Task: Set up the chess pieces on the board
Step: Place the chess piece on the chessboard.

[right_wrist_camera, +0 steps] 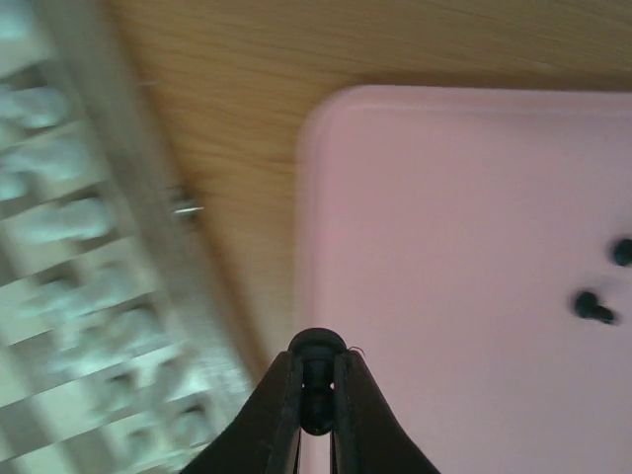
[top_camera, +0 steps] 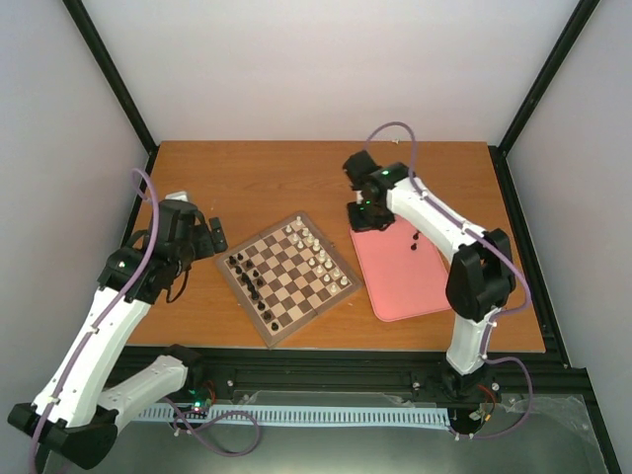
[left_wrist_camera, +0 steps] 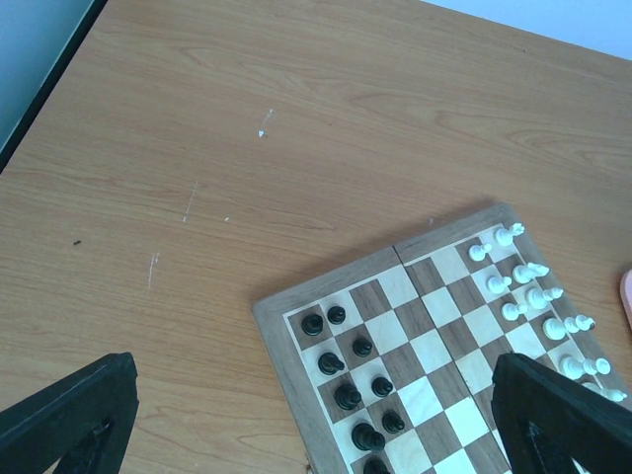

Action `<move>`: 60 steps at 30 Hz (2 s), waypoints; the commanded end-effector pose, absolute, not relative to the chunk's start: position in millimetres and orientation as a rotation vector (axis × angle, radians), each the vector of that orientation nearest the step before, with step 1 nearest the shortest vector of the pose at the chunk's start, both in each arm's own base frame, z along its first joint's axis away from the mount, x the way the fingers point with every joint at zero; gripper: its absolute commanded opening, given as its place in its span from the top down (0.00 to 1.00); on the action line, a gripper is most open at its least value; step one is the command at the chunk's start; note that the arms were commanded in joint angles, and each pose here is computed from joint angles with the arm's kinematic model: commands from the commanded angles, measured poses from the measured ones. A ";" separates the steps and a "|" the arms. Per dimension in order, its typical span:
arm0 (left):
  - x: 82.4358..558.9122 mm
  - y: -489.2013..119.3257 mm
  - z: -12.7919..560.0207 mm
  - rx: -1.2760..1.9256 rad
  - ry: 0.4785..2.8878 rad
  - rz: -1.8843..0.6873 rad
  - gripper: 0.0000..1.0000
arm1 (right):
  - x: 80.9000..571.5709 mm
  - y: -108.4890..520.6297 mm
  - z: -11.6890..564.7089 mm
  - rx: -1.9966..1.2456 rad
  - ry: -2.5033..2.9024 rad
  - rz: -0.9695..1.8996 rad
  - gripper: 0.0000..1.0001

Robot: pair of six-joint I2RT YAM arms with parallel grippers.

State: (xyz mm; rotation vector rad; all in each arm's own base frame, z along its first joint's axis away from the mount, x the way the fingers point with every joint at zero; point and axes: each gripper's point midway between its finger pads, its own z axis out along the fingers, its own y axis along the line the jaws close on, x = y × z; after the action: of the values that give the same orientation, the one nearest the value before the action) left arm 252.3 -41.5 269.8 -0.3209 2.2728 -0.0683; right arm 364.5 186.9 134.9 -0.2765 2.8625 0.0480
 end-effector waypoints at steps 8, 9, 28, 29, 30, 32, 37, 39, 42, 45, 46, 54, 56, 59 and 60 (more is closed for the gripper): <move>233.9 -37.4 283.0 -0.284 2.236 -0.099 0.00 | 277.0 370.9 146.2 -0.676 2.843 0.292 0.95; 231.8 -35.9 284.7 -0.285 2.230 -0.098 0.00 | 269.7 382.9 143.6 -0.711 2.842 0.305 0.95; 203.6 -13.0 293.6 -0.315 2.177 -0.046 0.00 | 210.4 451.0 86.4 -0.966 2.902 0.351 0.95; 203.6 -12.6 293.4 -0.316 2.177 -0.042 0.00 | 210.9 451.1 84.3 -0.967 2.906 0.347 0.95; 203.6 -12.3 293.3 -0.315 2.177 -0.040 0.00 | 210.5 452.3 81.9 -0.972 2.907 0.348 0.95; 204.0 -12.9 293.1 -0.311 2.178 -0.041 0.00 | 210.6 453.4 76.9 -0.980 2.913 0.340 0.95; 204.7 -12.3 293.6 -0.310 2.176 -0.035 0.00 | 212.3 457.0 74.4 -0.981 2.916 0.338 0.95; 205.0 -12.3 293.7 -0.309 2.174 -0.034 0.00 | 211.7 457.9 72.1 -0.987 2.919 0.338 0.94; 205.1 -11.2 295.0 -0.307 2.167 -0.027 0.00 | 210.3 455.9 65.4 -0.993 2.939 0.321 0.94; 205.0 -10.4 296.2 -0.304 2.163 -0.022 0.00 | 210.0 456.0 62.6 -0.996 2.943 0.318 0.94; 204.9 -10.1 296.8 -0.304 2.162 -0.020 0.00 | 209.3 456.3 62.0 -0.997 2.945 0.319 0.94; 203.4 -8.0 308.5 -0.319 2.131 -0.030 0.00 | 210.6 461.7 62.5 -1.010 2.937 0.340 0.94; 203.6 -8.1 309.9 -0.319 2.129 -0.031 0.00 | 211.3 462.1 61.3 -1.010 2.936 0.337 0.94; 203.6 -8.1 310.2 -0.317 2.129 -0.031 0.00 | 211.6 462.6 60.0 -1.012 2.939 0.332 0.94; 203.3 -7.9 310.1 -0.317 2.129 -0.030 0.00 | 212.0 462.8 60.3 -1.012 2.938 0.331 0.94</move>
State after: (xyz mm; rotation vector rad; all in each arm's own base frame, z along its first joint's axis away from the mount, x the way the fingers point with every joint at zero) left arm 206.2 -10.3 296.6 -0.3307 2.1601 -0.0328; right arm 215.2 456.1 57.6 -0.9840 2.9512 0.3232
